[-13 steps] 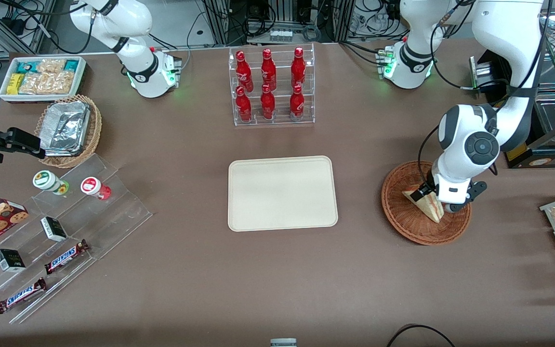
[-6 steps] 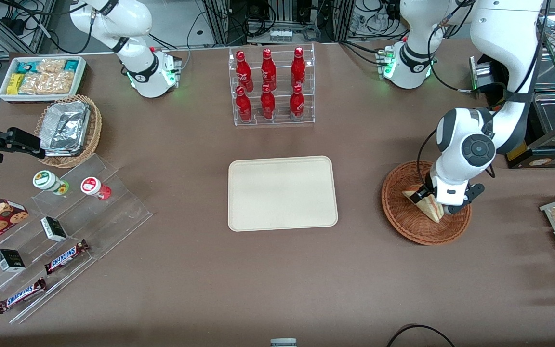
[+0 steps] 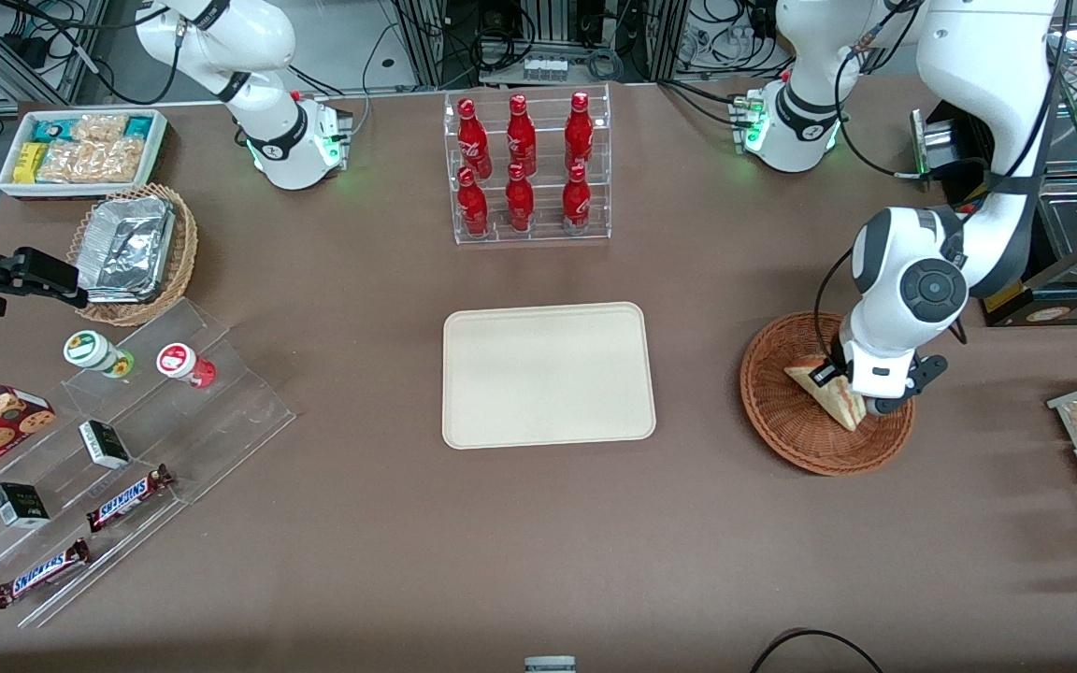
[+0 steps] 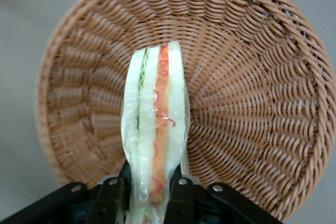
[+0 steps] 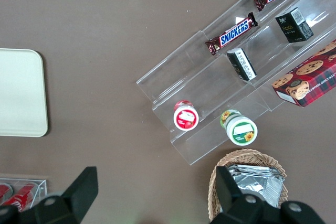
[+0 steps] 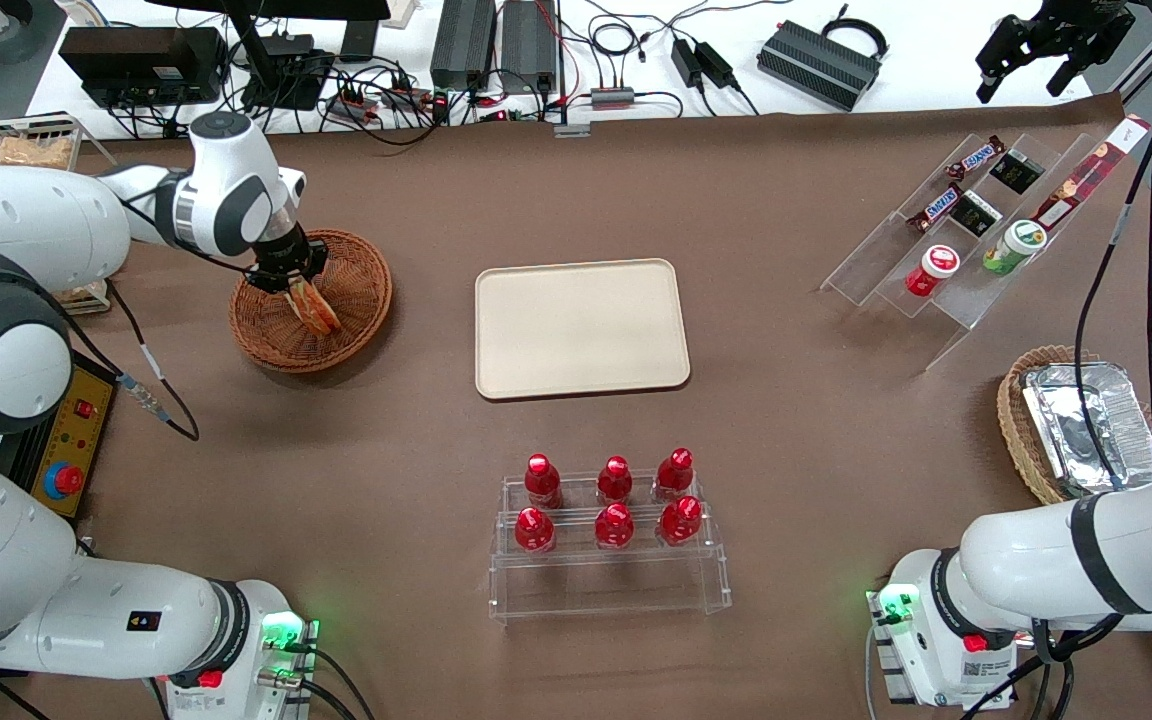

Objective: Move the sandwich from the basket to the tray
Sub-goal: 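Lift the sandwich out of the basket and carry it toward the beige tray, then lower the sandwich onto the tray center and open the left gripper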

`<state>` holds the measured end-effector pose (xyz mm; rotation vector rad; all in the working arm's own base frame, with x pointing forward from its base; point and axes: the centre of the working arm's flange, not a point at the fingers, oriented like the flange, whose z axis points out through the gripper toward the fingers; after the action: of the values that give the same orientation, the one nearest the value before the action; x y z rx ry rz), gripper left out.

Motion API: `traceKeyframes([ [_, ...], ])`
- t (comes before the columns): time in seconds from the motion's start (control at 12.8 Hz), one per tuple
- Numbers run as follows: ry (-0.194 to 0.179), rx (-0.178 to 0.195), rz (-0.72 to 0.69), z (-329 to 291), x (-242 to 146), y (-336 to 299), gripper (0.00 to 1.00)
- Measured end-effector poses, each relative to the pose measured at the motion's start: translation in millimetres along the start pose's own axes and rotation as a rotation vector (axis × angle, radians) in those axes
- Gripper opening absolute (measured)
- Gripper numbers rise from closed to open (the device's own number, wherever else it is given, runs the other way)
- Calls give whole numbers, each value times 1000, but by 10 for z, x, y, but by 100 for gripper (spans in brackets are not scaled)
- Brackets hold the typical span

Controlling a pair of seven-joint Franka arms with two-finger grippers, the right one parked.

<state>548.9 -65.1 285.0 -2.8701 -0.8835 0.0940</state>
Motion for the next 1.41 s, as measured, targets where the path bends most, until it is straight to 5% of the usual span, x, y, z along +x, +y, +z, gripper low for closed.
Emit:
traceKeyframes([
  [0.16,-21,44,10,-566,15,56,18],
  [0.39,-4,57,94,-1642,-324,497,15],
  [0.55,22,32,182,-2141,-773,916,15],
  [0.7,11,-38,257,-2422,-1213,1303,15],
  [1.02,-2,-74,410,-2404,-1939,2084,15],
  [1.41,-13,-20,601,-1733,-3056,2886,15],
])
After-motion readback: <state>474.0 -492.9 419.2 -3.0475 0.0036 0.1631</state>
